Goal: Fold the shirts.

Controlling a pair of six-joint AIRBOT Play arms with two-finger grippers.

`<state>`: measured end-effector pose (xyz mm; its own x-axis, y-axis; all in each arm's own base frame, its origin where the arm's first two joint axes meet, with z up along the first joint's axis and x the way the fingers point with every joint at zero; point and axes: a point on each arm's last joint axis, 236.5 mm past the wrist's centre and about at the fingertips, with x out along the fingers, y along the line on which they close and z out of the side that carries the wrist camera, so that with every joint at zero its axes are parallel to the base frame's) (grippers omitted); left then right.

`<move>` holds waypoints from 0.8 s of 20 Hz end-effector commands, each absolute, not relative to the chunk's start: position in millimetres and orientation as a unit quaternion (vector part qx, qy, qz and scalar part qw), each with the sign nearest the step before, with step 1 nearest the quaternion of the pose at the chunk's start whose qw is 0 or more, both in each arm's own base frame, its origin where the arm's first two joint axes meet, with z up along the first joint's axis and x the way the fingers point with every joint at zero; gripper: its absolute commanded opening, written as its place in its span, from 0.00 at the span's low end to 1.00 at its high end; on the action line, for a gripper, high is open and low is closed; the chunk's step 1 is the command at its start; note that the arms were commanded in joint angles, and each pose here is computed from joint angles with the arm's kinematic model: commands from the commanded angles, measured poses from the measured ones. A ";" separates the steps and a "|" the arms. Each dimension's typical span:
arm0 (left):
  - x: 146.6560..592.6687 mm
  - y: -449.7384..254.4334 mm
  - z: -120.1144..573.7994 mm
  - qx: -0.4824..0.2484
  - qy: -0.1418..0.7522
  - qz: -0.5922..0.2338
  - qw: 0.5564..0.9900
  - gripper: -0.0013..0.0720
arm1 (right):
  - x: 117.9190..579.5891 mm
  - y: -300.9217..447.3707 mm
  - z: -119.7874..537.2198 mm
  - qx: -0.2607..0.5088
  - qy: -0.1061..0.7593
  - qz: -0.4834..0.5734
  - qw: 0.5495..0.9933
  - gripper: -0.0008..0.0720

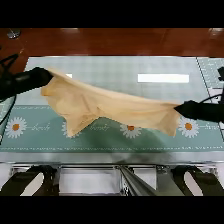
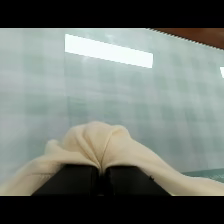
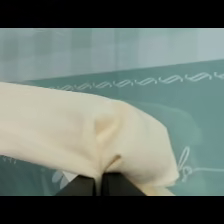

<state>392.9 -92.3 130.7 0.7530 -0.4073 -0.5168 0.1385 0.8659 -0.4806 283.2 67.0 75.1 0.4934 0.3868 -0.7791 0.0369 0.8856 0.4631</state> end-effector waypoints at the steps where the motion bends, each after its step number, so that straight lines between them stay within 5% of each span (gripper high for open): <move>1: 443.4 -78.7 98.4 -0.199 0.286 -0.104 0.932 0.05 | 352.6 48.9 35.1 0.250 0.463 0.067 0.848 0.06; 8: 477.9 -85.1 35.3 -0.252 0.350 -0.075 0.899 0.07 | 457.9 55.4 -6.6 0.345 0.471 0.073 0.809 0.06; 9: 477.9 -87.5 37.0 -0.291 0.356 -0.067 0.885 0.24 | 465.7 56.2 -11.0 0.369 0.481 0.067 0.793 0.06; 10: 479.1 -89.2 44.4 -0.327 0.354 -0.060 0.874 0.74 | 468.0 58.8 -13.5 0.386 0.495 0.064 0.776 0.26; 11: 478.9 -91.5 52.6 -0.337 0.356 -0.065 0.869 0.98 | 467.6 58.7 -12.0 0.387 0.507 0.071 0.767 0.72; 12: 475.8 -91.9 57.9 -0.323 0.370 -0.079 0.868 0.98 | 465.4 54.3 -4.9 0.380 0.514 0.083 0.765 0.88; 16: 435.3 -28.6 58.1 -0.281 0.474 -0.069 0.832 0.98 | 425.7 -14.6 28.6 0.346 0.542 0.065 0.763 0.88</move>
<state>469.4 -61.2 65.5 0.6814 -0.3672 -0.6331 -0.0983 0.8113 -0.5764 454.6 23.1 15.7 0.4742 0.4876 -0.7330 0.2500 0.7238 0.6432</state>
